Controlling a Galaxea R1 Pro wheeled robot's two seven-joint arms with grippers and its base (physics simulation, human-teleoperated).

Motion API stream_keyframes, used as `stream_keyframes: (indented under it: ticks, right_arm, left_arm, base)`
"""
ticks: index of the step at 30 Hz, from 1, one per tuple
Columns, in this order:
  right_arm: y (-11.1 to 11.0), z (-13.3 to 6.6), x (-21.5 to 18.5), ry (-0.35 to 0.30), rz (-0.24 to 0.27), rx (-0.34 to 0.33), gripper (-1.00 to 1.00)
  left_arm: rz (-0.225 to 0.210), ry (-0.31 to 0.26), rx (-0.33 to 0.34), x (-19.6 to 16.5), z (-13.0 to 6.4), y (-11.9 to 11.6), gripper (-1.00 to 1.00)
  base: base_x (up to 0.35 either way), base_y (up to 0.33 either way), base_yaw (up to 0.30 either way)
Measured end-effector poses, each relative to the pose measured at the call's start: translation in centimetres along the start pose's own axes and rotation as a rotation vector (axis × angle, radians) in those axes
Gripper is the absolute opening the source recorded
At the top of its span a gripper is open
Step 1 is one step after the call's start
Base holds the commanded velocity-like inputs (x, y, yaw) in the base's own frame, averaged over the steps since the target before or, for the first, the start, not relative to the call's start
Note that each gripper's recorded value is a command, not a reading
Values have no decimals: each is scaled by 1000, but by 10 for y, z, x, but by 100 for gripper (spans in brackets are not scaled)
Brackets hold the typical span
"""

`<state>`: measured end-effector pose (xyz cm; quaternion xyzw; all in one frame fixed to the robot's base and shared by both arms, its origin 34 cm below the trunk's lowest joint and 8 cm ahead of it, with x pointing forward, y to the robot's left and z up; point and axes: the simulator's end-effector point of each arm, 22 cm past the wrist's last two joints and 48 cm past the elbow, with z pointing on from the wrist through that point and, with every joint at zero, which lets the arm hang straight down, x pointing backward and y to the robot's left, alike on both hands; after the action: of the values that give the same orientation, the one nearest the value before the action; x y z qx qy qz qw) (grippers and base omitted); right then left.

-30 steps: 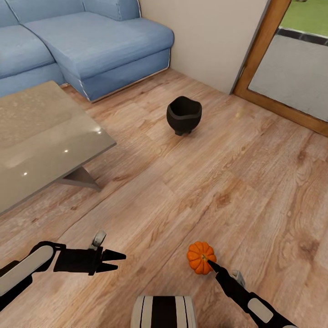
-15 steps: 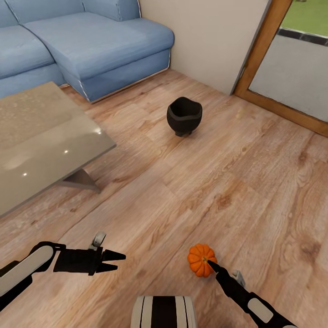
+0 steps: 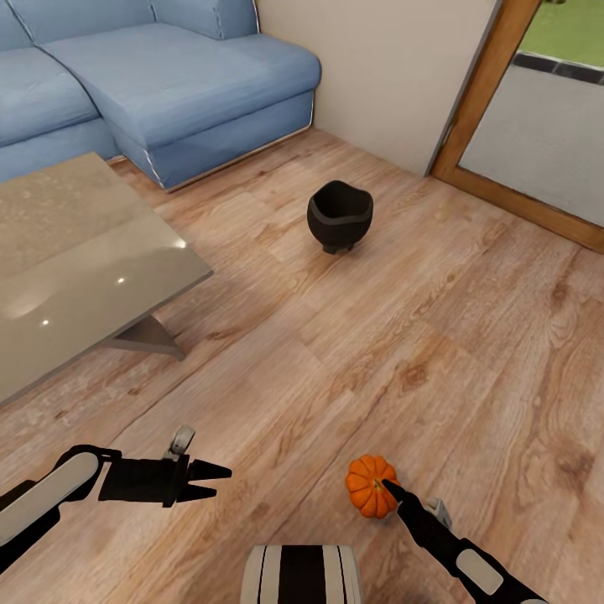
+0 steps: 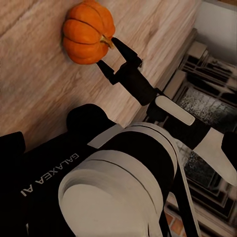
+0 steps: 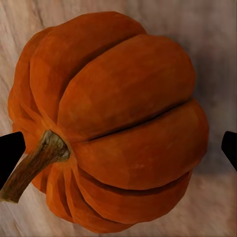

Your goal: Place each of the two pumpkins and all three candles from the living room inside a cabinet in the living room (use any cabinet), then make sure every cabinet is closed, and position the cauldron so it is next to a table in the living room.

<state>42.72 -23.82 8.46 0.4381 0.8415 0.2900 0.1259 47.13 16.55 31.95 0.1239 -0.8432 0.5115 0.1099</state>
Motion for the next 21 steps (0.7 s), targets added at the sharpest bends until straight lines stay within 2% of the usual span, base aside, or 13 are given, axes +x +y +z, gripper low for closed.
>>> stream_keyframes:
  ticks: [21]
  right_arm:
    - [-12, 2, 6, 11, 10, 20, 100]
  left_arm:
    - [-24, 10, 0, 1, 5, 9, 100]
  base:
    - [0, 0, 0]
